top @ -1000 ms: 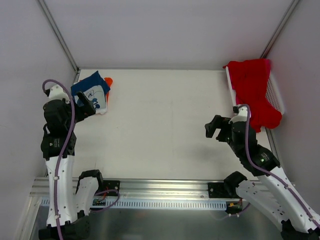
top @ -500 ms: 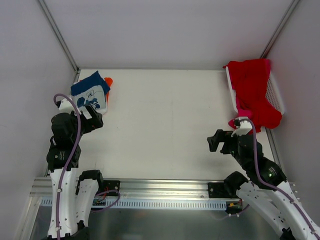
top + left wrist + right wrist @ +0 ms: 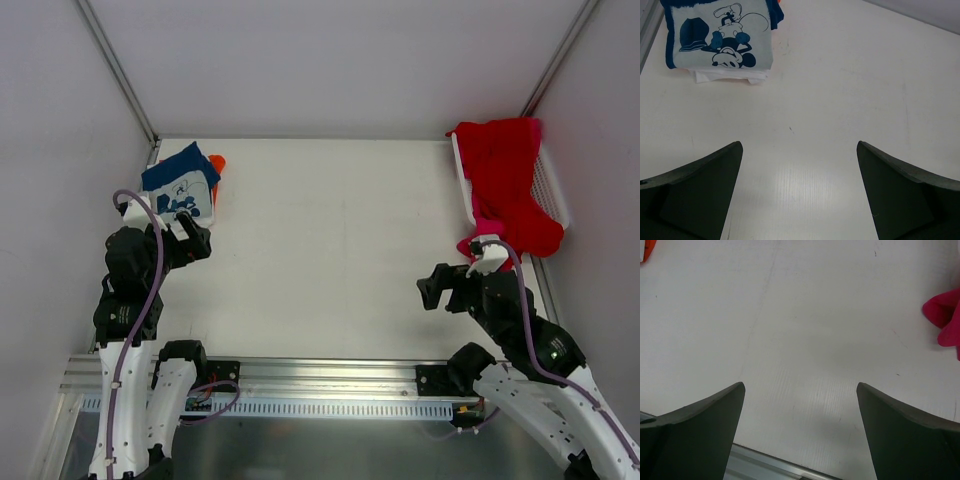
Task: Fold and stack the t-shirts
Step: Neatly place the folded tshirt to the corner
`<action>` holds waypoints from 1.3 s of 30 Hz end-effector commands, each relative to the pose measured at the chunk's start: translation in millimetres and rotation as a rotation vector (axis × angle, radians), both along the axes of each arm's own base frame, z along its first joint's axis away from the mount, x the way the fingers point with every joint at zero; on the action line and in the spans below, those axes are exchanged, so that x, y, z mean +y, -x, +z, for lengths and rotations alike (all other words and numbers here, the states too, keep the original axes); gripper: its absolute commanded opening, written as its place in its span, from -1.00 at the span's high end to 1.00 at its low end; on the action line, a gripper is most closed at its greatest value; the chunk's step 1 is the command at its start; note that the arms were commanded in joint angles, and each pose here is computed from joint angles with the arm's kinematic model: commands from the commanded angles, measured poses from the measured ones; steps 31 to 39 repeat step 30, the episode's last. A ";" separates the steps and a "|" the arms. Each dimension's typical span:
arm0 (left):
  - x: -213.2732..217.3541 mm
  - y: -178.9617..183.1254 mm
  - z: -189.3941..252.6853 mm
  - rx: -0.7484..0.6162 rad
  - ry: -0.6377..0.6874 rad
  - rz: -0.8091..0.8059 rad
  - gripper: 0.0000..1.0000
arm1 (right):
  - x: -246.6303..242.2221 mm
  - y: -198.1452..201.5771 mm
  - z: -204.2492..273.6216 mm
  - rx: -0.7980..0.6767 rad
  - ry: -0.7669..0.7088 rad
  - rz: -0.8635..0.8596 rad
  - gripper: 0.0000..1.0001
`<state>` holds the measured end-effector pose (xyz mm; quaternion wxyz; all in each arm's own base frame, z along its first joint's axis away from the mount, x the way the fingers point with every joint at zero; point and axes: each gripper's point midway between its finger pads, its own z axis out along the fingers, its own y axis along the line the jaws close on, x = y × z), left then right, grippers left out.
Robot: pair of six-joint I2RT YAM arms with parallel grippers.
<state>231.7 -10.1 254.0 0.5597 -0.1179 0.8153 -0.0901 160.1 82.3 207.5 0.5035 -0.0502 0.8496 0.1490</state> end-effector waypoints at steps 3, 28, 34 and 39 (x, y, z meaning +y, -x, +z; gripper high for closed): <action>4.3 -0.3 4.6 -0.026 -0.016 0.023 -0.98 | 2.1 -0.1 -2.7 -0.019 0.009 0.014 -0.99; 2.9 0.6 0.8 0.012 -0.012 0.016 -0.98 | -3.6 1.6 -6.0 -0.019 0.064 -0.013 -0.99; 5.3 0.7 1.1 0.011 -0.012 0.032 -0.98 | -4.5 1.8 -6.4 -0.020 0.069 -0.015 -0.99; 5.3 0.7 1.1 0.011 -0.012 0.032 -0.98 | -4.5 1.8 -6.4 -0.020 0.069 -0.015 -0.99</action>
